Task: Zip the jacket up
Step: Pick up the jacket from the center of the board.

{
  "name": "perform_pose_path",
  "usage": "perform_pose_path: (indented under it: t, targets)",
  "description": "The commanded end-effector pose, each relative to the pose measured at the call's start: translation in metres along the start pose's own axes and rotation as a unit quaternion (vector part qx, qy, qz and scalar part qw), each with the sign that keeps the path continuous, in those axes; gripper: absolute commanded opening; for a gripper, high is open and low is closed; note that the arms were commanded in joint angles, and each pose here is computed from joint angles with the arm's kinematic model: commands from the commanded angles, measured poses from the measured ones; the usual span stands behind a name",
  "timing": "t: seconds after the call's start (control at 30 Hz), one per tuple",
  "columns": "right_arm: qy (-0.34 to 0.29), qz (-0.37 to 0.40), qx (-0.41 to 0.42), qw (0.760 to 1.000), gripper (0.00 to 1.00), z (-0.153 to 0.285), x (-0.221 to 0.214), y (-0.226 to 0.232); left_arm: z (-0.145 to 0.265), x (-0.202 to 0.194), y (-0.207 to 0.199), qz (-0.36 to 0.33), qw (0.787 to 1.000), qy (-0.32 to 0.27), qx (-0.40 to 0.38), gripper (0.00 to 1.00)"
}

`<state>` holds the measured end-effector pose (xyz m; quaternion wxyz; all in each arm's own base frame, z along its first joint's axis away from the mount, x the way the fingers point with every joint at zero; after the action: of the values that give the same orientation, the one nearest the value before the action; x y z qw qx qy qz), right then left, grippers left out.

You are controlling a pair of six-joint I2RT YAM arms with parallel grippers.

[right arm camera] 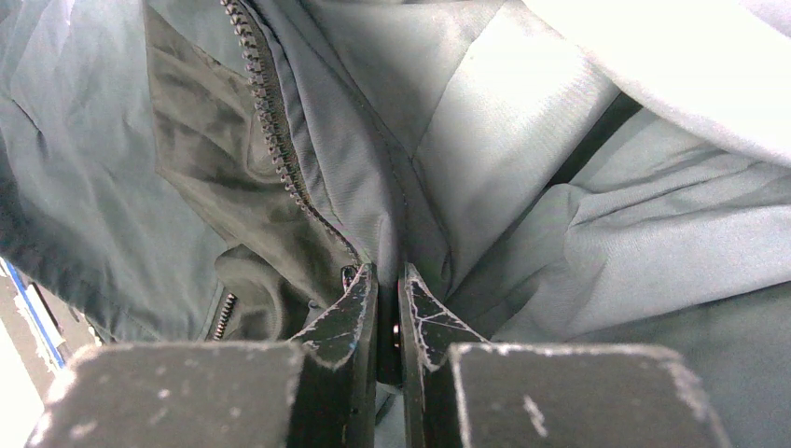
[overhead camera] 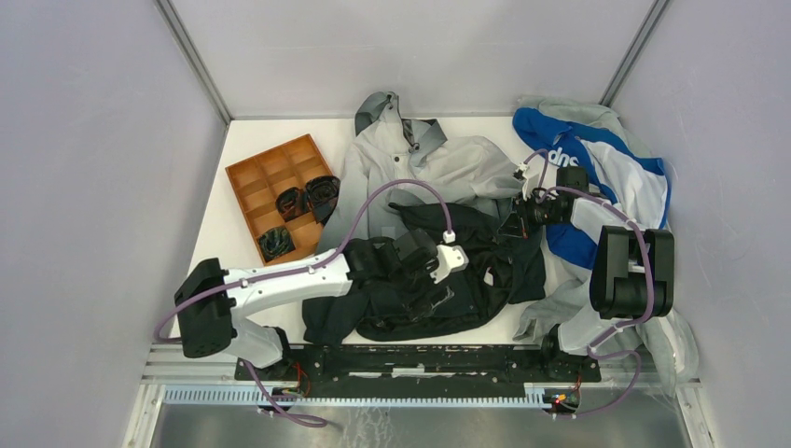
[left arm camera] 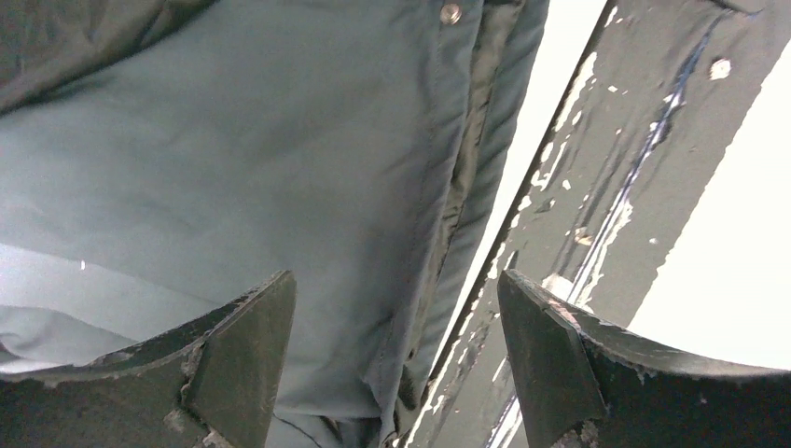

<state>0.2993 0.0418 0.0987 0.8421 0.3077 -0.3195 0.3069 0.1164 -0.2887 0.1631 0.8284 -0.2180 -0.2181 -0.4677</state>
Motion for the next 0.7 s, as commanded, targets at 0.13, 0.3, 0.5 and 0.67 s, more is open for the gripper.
perform_pose_path:
  t: [0.13,0.3,0.5,0.67]
  targets:
    - [-0.015,0.015,-0.013,1.0,0.0,0.006,0.009,0.0,-0.002,0.023,-0.015,0.036,0.999,0.022,-0.03,0.87]
    - [-0.017,0.017,-0.011,1.0,0.0,0.006,0.01,0.001,-0.013,0.021,-0.008,0.066,0.995,0.07,0.012,0.89]
    - [-0.018,0.021,-0.011,1.0,0.0,0.007,0.01,0.002,-0.017,0.034,-0.006,0.082,0.994,0.058,0.038,0.93]
    - [-0.019,0.021,-0.011,1.0,0.0,0.007,0.01,0.002,-0.012,0.043,-0.012,0.082,0.996,0.031,0.016,0.93]
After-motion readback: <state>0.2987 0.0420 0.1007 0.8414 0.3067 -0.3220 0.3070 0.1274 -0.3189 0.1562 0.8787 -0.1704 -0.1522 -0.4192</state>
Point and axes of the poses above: each gripper's point midway between its finger pads, its own z axis back along the fingers, its own y axis along the line the jaws close on, x = y × z, the point moved 6 cm from there along z, back along the fingers, and after that the axes turned 8 degrees about z, right-handed, at the moved point
